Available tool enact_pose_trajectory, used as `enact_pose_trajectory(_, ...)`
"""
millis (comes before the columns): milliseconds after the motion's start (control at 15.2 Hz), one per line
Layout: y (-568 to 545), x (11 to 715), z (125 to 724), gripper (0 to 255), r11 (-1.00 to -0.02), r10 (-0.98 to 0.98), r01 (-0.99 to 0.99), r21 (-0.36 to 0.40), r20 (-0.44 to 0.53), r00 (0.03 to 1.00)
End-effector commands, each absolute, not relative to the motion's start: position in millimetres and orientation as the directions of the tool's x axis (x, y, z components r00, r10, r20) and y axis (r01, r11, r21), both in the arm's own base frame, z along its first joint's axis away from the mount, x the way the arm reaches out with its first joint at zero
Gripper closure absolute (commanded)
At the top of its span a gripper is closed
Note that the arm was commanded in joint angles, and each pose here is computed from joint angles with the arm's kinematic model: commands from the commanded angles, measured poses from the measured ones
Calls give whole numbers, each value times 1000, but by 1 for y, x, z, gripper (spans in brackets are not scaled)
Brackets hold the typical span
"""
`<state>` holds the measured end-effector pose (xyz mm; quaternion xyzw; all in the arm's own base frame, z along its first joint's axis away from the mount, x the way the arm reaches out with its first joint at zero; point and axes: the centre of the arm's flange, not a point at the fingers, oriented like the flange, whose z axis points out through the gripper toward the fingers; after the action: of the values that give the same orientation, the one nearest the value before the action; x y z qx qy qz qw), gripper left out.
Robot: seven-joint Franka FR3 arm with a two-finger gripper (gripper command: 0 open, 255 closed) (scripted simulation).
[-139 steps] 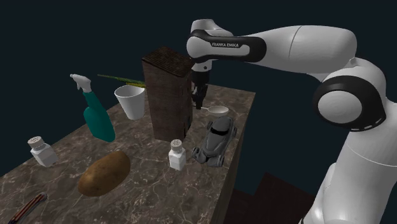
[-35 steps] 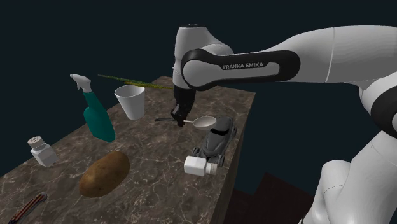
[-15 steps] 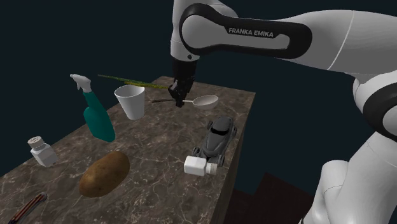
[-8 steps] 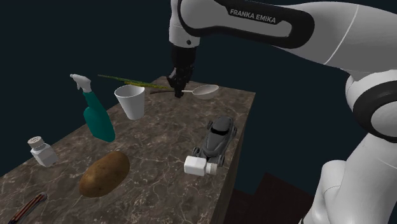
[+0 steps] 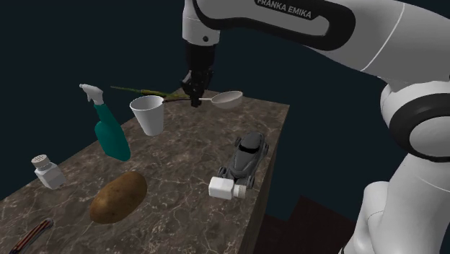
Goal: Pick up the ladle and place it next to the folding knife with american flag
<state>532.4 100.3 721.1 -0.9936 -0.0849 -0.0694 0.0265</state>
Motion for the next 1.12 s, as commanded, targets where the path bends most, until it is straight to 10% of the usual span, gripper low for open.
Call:
enact_pose_trajectory(0, 125, 529, 715, 255, -984, 164, 172, -41, 142, 976)
enact_pose_trajectory(1056, 331, 520, 673, 255, -984, 164, 172, -41, 142, 976)
